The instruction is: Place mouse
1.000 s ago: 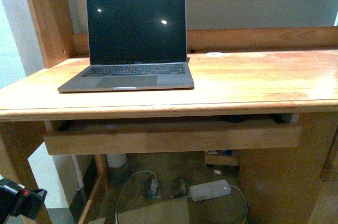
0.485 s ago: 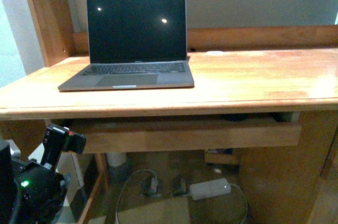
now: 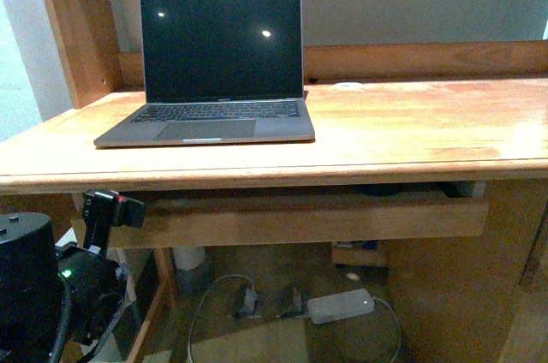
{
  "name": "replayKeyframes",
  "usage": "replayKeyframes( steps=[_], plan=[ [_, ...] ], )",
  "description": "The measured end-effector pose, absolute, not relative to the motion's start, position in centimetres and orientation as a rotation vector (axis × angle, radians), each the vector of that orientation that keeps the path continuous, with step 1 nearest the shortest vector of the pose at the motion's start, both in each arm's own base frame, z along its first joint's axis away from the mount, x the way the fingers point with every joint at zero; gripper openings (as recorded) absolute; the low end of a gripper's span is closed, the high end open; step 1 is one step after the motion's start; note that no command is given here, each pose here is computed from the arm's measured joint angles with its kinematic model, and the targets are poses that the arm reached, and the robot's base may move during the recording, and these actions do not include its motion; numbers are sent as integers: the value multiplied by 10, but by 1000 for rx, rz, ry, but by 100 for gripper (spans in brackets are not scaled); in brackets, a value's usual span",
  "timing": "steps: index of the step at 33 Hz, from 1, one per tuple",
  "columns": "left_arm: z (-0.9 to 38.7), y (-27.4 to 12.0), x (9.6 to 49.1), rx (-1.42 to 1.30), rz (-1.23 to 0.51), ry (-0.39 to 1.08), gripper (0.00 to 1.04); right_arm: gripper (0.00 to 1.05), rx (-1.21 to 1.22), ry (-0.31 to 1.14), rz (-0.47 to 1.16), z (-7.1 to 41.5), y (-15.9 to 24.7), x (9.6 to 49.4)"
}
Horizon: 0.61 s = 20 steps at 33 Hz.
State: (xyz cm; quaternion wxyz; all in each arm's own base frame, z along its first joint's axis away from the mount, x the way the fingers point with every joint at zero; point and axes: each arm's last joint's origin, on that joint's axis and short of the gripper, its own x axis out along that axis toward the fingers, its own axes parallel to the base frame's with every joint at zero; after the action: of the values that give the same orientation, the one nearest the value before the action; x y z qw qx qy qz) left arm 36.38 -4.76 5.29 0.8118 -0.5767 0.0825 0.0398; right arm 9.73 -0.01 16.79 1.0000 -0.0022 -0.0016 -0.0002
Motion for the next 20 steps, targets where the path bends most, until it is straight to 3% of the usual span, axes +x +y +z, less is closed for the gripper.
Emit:
replayKeyframes(
  steps=[18, 20],
  plan=[
    [42, -35, 399, -1259, 116, 91, 98, 98, -5, -3, 0, 168, 0, 97],
    [38, -32, 403, -1267, 126, 82, 92, 98, -5, -3, 0, 168, 0, 97]
  ],
)
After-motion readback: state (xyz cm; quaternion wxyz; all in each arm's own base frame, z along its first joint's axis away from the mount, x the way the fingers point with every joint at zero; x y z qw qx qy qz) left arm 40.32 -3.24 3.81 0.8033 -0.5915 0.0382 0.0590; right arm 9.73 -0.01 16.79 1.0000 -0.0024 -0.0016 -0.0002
